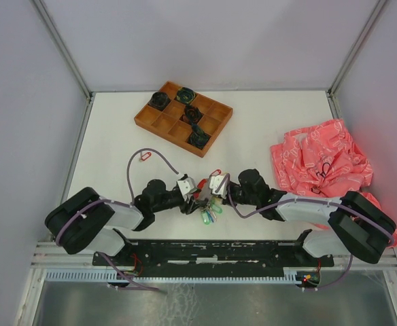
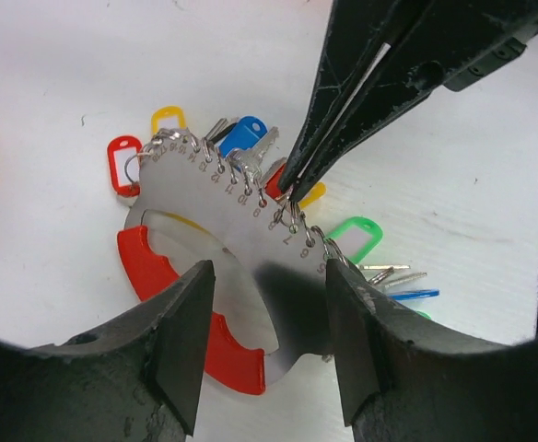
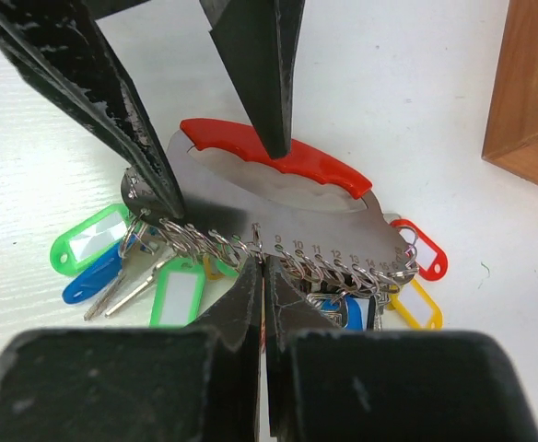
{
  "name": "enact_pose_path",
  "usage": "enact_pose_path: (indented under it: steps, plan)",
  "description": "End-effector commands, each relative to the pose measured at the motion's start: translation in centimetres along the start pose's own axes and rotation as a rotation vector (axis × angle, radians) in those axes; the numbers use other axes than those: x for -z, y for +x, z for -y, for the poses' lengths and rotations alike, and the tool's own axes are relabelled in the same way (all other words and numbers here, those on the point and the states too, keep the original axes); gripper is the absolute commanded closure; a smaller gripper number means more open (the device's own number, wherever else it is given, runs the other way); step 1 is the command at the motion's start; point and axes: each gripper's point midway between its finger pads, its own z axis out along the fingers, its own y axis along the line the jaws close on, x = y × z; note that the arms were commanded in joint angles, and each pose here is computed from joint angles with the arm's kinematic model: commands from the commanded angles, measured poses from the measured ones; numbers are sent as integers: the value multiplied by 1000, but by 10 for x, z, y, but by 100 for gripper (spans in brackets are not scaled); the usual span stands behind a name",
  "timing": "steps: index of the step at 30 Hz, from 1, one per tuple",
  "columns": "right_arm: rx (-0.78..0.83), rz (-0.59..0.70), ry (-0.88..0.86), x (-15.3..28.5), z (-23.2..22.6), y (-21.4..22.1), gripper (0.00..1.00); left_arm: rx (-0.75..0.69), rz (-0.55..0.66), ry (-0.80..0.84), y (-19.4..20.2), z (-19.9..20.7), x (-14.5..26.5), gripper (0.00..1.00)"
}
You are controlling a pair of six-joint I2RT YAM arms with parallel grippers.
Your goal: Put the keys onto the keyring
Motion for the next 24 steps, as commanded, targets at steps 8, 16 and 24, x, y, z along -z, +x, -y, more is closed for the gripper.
enact_pose_path:
  steps: [8,16,24]
  plan:
    - [71,113,-18,-3,1,-23,99,-329,88,150,-31,-2,-18,56]
    - [76,112,-15,-3,2,-23,99,-333,51,231,-21,4,-22,66]
    - [77,115,-15,-3,2,-24,99,-329,33,252,-13,6,-24,66]
